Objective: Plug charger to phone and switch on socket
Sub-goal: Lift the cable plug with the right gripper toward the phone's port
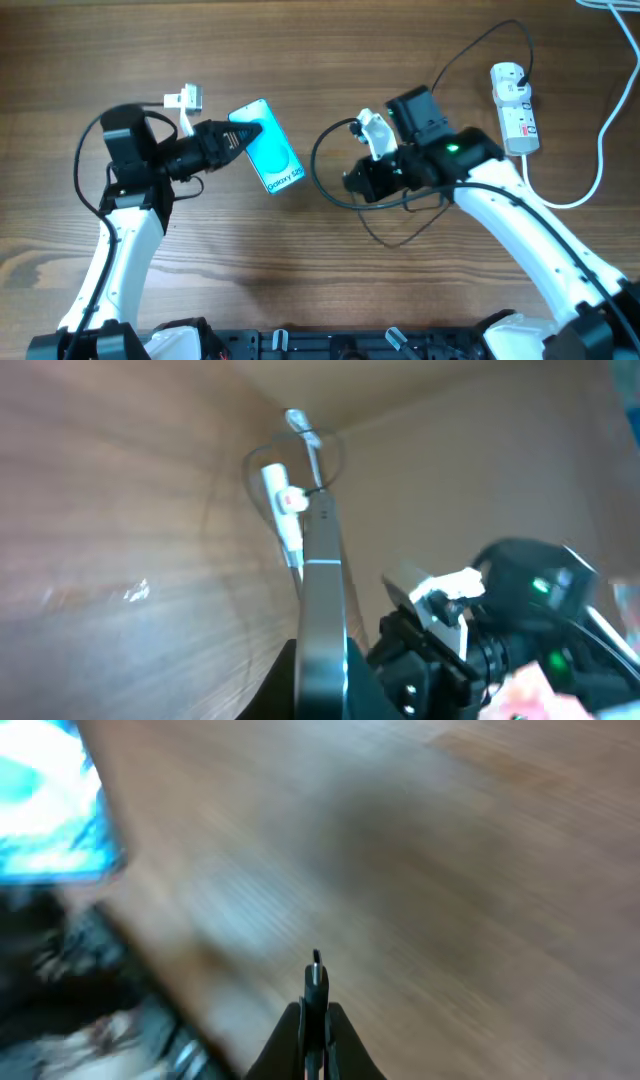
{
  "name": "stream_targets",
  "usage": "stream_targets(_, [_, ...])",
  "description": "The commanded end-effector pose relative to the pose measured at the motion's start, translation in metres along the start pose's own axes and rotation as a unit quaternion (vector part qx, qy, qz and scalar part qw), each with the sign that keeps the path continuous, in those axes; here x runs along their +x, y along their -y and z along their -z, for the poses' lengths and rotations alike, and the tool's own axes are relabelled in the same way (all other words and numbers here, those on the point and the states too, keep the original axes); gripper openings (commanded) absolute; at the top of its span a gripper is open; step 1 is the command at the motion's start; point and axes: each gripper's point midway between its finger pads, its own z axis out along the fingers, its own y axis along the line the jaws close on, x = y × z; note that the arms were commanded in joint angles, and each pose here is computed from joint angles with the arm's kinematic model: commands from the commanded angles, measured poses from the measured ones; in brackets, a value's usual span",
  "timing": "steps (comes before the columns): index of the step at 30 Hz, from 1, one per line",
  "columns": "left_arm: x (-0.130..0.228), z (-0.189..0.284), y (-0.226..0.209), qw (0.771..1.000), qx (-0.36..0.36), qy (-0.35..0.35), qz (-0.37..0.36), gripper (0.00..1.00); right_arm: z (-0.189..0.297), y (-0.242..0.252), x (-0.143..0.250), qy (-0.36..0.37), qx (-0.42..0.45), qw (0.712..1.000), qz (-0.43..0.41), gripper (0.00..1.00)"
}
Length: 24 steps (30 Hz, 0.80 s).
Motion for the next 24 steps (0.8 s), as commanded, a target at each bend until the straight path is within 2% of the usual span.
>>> stream_targets(1, [-0.002,0.003,0.027,0.997,0.052,-0.017,-0.057,0.04,0.025,-0.057,0.013,0.005,-0.203,0.976,0.083,0.05])
stream_targets(5, [-0.012,0.004,0.038,0.996,0.065,-0.004,-0.053,0.04,0.024,-0.079,0.029,0.029,-0.334,0.936,0.11,0.04])
stream_targets(7, [-0.014,0.004,0.042,0.997,0.069,-0.002,-0.041,0.04,0.023,-0.082,0.027,0.046,-0.358,0.924,0.124,0.04])
stream_targets(12, [-0.013,0.003,0.043,0.997,0.071,-0.006,-0.033,0.04,0.016,-0.092,-0.001,0.061,-0.355,0.926,0.111,0.05])
stream_targets(15, [-0.013,0.003,0.043,0.997,0.071,-0.006,-0.033,0.04,-0.004,-0.1,-0.003,0.052,-0.317,0.941,0.105,0.05])
stream_targets(19, [-0.013,0.003,0.044,0.997,0.072,-0.006,-0.033,0.04,-0.006,-0.106,-0.012,0.065,-0.315,0.94,0.114,0.04])
stream_targets(24, [0.003,0.005,0.054,0.993,0.104,-0.05,-0.038,0.04,-0.006,-0.106,-0.015,0.066,-0.317,0.94,0.104,0.04])
